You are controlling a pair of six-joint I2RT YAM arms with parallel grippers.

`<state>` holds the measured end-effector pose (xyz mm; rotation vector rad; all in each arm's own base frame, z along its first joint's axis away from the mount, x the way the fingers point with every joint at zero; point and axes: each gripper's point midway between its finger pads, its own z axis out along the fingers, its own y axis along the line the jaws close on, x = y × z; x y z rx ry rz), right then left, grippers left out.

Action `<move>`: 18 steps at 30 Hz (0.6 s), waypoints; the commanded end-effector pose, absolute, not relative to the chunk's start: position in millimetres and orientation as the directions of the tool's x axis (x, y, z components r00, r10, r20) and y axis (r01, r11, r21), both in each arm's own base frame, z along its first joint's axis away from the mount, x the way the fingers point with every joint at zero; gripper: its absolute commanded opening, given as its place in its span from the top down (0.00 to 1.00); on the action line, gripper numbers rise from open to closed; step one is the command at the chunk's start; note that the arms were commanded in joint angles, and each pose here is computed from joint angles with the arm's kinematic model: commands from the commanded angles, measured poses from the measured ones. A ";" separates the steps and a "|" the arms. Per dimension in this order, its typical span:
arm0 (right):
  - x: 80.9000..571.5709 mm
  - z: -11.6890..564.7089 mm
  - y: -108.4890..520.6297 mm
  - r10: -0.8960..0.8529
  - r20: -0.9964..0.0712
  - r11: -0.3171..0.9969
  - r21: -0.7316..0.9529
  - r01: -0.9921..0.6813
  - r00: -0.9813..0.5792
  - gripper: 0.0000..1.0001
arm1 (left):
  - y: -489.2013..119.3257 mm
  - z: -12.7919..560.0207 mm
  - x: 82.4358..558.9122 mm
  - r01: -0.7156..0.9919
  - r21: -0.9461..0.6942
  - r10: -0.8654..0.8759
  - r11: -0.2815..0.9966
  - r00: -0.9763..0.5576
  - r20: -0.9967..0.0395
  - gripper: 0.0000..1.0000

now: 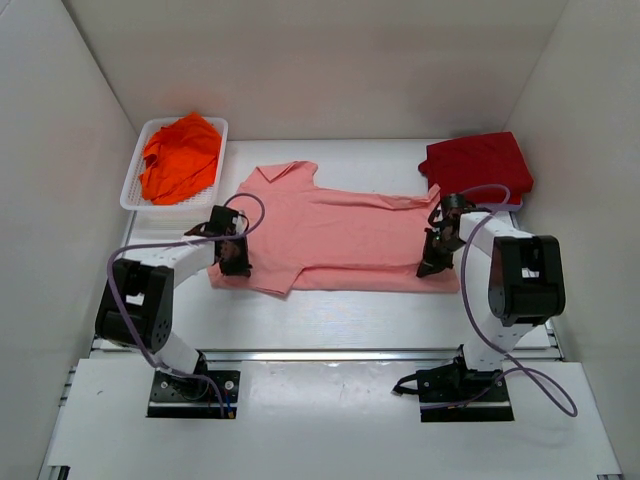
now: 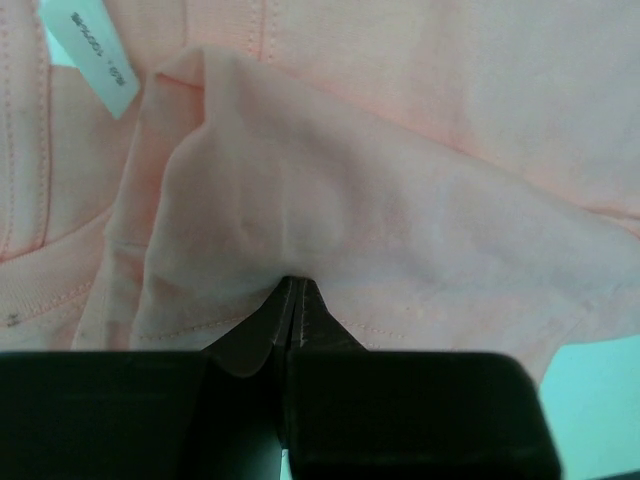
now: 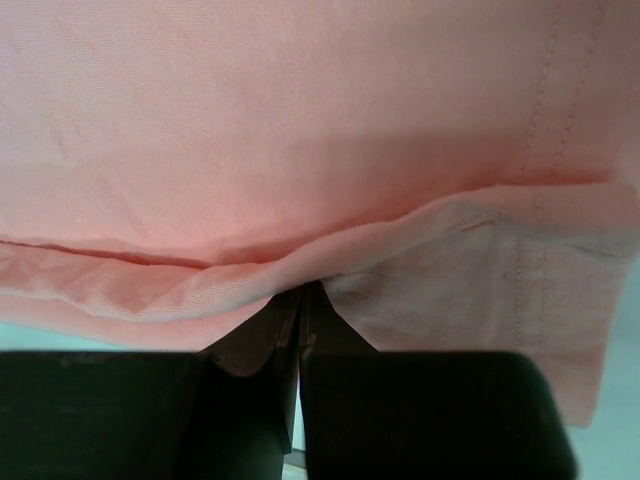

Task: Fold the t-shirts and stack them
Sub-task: Fold the flattened tshirt in 1/3 of the way

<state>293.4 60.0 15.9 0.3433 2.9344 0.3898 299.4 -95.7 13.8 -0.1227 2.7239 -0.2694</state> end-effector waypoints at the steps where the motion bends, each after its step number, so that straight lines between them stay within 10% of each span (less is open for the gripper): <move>1: 245.4 4.8 48.6 0.240 -0.006 0.954 0.188 0.235 -0.971 1.00 | -96.6 -5.5 231.3 -0.019 -0.194 -0.062 0.981 -0.974 -0.219 0.97; 18: 233.4 41.4 76.8 0.150 -0.143 0.956 0.274 0.106 -0.978 1.00 | -85.1 87.2 251.0 -0.036 -0.253 -0.163 0.967 -0.849 -0.503 0.80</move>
